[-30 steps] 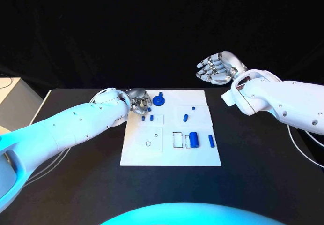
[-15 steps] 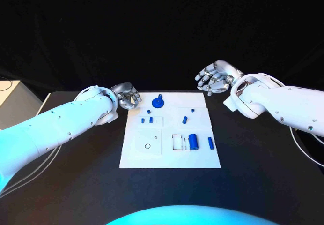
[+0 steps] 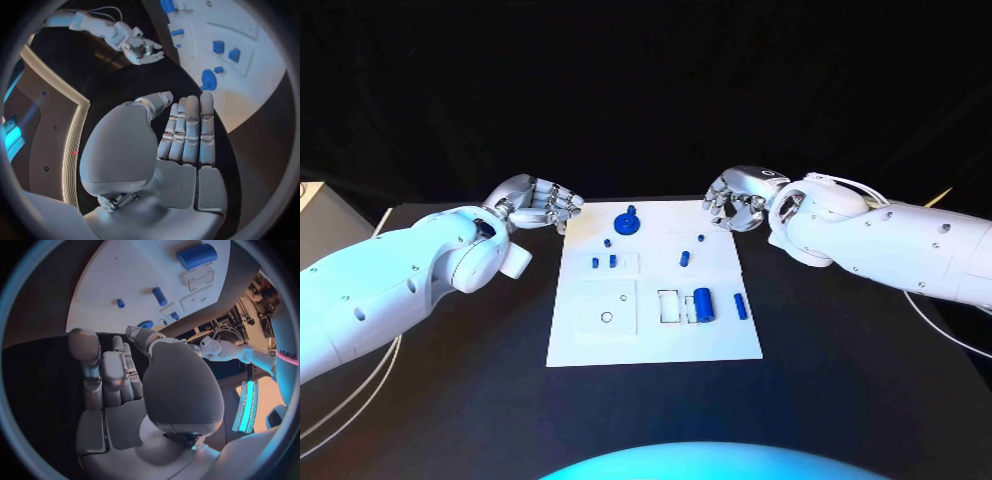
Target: Assemble the parts on the task board
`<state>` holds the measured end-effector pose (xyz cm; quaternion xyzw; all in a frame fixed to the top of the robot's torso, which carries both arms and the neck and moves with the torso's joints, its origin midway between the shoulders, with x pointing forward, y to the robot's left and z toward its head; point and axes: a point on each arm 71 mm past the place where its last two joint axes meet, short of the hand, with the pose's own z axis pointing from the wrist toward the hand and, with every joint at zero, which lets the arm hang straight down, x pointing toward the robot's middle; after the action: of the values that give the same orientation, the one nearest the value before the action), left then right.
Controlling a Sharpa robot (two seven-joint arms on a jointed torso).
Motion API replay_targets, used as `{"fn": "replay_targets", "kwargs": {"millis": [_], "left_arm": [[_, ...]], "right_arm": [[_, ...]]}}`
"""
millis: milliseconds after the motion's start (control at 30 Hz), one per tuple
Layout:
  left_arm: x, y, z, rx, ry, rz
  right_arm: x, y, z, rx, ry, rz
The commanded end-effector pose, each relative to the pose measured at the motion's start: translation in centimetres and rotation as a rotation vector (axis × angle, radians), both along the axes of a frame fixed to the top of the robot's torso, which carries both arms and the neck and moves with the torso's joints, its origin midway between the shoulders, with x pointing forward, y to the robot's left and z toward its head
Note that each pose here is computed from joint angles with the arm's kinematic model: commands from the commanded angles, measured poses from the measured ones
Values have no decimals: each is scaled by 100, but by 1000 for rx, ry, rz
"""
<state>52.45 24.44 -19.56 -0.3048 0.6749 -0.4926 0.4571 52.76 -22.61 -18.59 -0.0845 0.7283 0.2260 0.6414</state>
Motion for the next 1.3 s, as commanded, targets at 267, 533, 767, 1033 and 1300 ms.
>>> {"fn": "replay_targets", "kwargs": {"millis": [267,533,767,1033,1300], "left_arm": [[-243,-27,27,-378,61,-2],[-300,-35,58,-418,51,-3],[-322,-58,75,-427,47,-8],[-340,-71,90,-430,46,-11],[-349,-73,96,-429,47,-12]], "right_arm": [[-46,125,-222,-182,-17,22],[-2,185,-272,-192,-43,-5],[31,227,-306,-207,-38,-14],[40,289,-426,-210,-14,-12],[48,314,-484,-206,3,-11]]}}
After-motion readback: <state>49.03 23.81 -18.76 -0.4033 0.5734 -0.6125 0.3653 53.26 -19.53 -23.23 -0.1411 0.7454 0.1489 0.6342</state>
